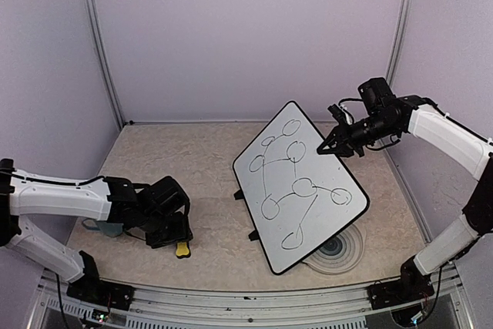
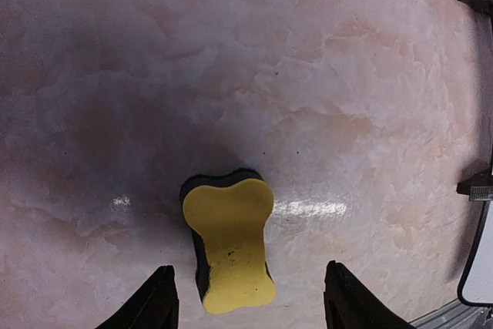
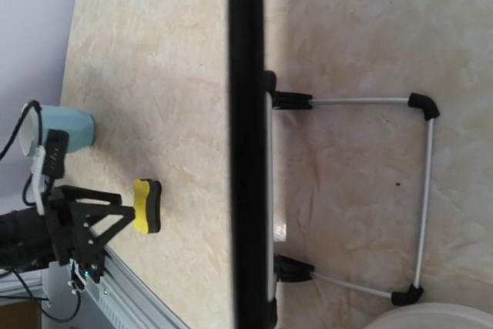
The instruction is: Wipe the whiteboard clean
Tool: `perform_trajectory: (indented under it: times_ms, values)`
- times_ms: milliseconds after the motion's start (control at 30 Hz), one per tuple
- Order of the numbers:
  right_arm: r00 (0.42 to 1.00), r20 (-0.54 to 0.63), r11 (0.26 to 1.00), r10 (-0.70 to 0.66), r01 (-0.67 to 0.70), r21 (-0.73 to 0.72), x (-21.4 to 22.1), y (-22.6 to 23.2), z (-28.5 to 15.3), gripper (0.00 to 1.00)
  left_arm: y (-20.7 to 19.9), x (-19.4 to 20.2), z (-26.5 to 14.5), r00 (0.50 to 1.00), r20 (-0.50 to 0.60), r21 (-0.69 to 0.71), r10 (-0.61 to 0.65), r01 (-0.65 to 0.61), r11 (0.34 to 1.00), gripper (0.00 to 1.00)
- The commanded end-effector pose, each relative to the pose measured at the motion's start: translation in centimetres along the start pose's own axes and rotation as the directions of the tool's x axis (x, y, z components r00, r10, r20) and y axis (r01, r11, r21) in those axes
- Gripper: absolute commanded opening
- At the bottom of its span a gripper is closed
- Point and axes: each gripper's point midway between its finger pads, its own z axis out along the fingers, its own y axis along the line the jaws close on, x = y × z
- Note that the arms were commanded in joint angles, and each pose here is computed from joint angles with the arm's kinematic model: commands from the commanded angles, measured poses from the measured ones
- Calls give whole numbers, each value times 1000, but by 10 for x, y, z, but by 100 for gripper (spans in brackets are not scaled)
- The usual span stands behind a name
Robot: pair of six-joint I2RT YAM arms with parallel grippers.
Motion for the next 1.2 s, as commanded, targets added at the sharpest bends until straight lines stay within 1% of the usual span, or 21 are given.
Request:
perform_trajectory:
  times_ms: [0,133,300,567,667,767,800,933,1067,1167]
  values:
    - [1000,-16,999,-9,8,-52,10,19,20,0,10,4,4,1000,9,-72,2,-2,997,60]
    - [1000,-7,997,-10,9,-78,9,29,25,0,8,7,9,1000,2,-69,21,-20,997,57]
    - [1000,-2,997,-10,10,-80,10,36,31,0,-1,11,17,999,-5,-59,54,-55,997,49]
    - [1000,11,998,-6,7,-66,8,38,35,0,4,12,26,996,-12,-120,88,-89,989,37]
    - [1000,11,998,-8,8,-68,8,40,37,0,5,7,24,995,5,-149,100,-98,984,36]
    - [1000,4,997,-11,12,-70,9,41,39,0,5,1,22,992,23,-171,121,-115,979,44]
    - [1000,3,998,-12,12,-69,9,41,40,0,5,0,22,991,26,-183,130,-123,975,45]
    - [1000,4,998,-12,13,-65,9,40,39,0,3,-3,24,988,31,-194,149,-140,971,44]
    - [1000,-3,997,-15,14,-74,10,41,40,0,2,-3,26,987,30,-196,156,-148,969,37]
    - [1000,-5,996,-17,17,-89,10,42,42,0,5,-5,27,986,38,-207,160,-149,967,26]
